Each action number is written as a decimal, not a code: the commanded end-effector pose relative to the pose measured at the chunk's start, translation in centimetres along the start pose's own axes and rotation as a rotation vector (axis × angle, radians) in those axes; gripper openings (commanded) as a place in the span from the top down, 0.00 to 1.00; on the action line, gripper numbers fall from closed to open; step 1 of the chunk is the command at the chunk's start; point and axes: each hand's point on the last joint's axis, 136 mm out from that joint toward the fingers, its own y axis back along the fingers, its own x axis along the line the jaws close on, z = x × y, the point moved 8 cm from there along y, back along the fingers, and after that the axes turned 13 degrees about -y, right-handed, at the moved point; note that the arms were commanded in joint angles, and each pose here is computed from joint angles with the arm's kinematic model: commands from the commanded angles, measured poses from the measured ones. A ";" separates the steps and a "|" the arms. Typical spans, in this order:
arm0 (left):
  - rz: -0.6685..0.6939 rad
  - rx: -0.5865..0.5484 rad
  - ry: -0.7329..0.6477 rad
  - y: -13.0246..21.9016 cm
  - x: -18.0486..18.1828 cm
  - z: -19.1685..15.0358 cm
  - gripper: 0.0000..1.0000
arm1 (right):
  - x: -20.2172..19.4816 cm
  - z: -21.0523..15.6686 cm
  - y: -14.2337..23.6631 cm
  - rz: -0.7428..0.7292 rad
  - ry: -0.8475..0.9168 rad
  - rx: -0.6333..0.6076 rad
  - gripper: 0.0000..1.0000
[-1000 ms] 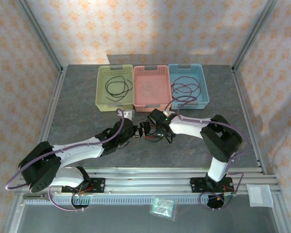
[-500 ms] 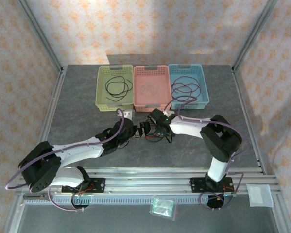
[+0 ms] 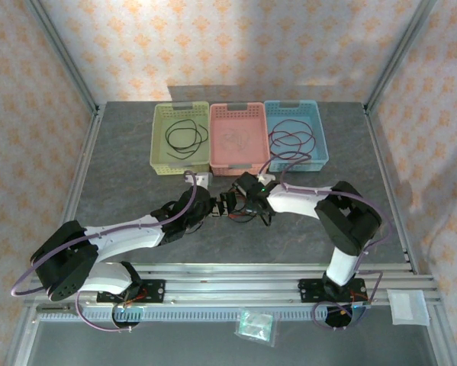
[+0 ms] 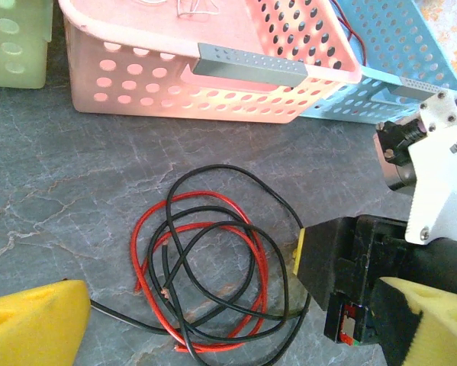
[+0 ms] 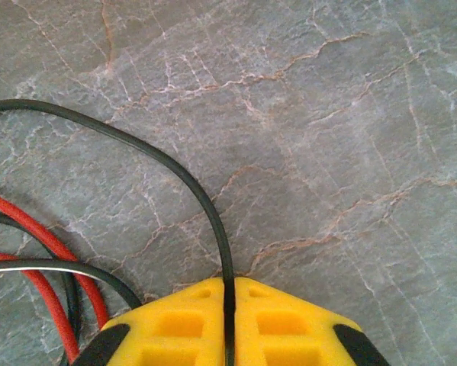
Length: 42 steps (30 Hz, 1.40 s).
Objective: Untangle the cables
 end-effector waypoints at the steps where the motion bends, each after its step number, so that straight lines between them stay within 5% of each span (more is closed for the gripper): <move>1: 0.030 -0.002 -0.027 -0.3 0.0 0.3 0.04 | -1.7 -0.4 -0.1 -0.042 0.004 -0.012 0.93; 20: -0.017 -0.023 0.010 -0.4 1.5 3.1 0.08 | -1.0 4.6 10.2 0.356 0.086 -0.350 1.00; 42: -0.100 -0.024 -0.118 -2.4 0.4 6.1 0.11 | -0.5 6.5 18.3 0.620 0.369 -0.390 1.00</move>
